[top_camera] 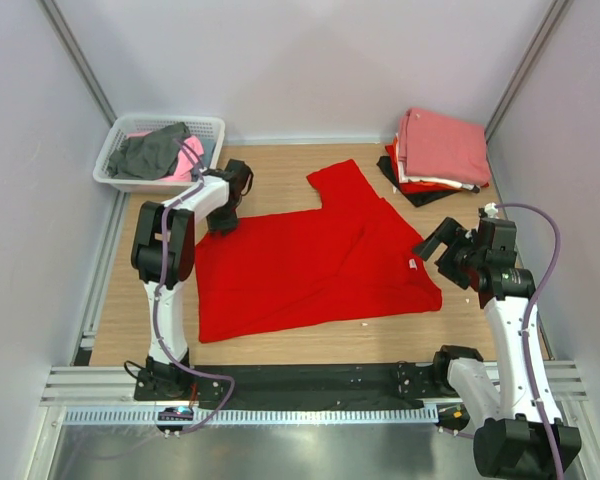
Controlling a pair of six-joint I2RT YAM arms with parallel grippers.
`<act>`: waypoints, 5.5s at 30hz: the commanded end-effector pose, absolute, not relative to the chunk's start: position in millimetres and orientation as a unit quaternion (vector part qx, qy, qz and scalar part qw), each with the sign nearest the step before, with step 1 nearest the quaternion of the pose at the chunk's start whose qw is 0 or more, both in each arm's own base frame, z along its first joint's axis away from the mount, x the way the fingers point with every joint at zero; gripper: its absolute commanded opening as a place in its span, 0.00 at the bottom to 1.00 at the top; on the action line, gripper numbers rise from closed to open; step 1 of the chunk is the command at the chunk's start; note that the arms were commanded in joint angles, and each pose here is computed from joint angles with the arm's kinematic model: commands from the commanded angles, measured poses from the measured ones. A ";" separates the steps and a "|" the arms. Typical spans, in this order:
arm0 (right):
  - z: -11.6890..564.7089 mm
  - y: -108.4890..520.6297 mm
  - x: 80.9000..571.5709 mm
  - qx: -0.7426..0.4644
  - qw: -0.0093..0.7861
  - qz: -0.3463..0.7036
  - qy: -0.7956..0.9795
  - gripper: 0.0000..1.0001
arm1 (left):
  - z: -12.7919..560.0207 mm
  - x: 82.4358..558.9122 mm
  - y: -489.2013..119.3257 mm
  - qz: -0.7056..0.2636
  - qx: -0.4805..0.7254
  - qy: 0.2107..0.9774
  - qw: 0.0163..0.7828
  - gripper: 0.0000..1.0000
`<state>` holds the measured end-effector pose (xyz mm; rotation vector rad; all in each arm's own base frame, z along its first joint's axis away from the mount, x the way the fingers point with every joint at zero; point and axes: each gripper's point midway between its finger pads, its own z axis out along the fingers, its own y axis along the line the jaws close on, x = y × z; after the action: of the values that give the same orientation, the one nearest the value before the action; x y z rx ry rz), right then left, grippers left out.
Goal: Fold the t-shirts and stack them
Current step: Fold the tshirt
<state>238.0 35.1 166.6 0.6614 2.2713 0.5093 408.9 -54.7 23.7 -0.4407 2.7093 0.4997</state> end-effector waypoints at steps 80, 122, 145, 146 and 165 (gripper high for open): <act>36.6 193.2 665.4 0.026 0.459 0.035 0.888 0.02 | 95.4 318.4 -87.6 0.088 -0.055 0.983 0.149 0.00; 261.1 97.8 402.8 0.009 0.580 0.074 0.811 0.01 | 133.2 308.1 -20.7 0.171 -0.124 0.953 0.217 0.00; 205.4 59.2 293.3 0.126 0.523 0.083 0.839 0.01 | 103.9 274.2 -14.6 0.184 -0.102 0.965 0.158 0.00; 193.6 53.1 283.4 0.166 0.503 0.079 0.844 0.01 | 99.7 271.0 -13.7 0.188 -0.100 0.966 0.147 0.00; 137.5 75.3 265.1 0.277 0.401 0.141 0.862 0.68 | 116.6 283.3 -38.0 0.124 -0.110 0.968 0.187 0.68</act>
<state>245.1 52.7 123.0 0.7087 2.2060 0.2272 267.3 -22.3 115.3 -0.3164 2.7469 0.4409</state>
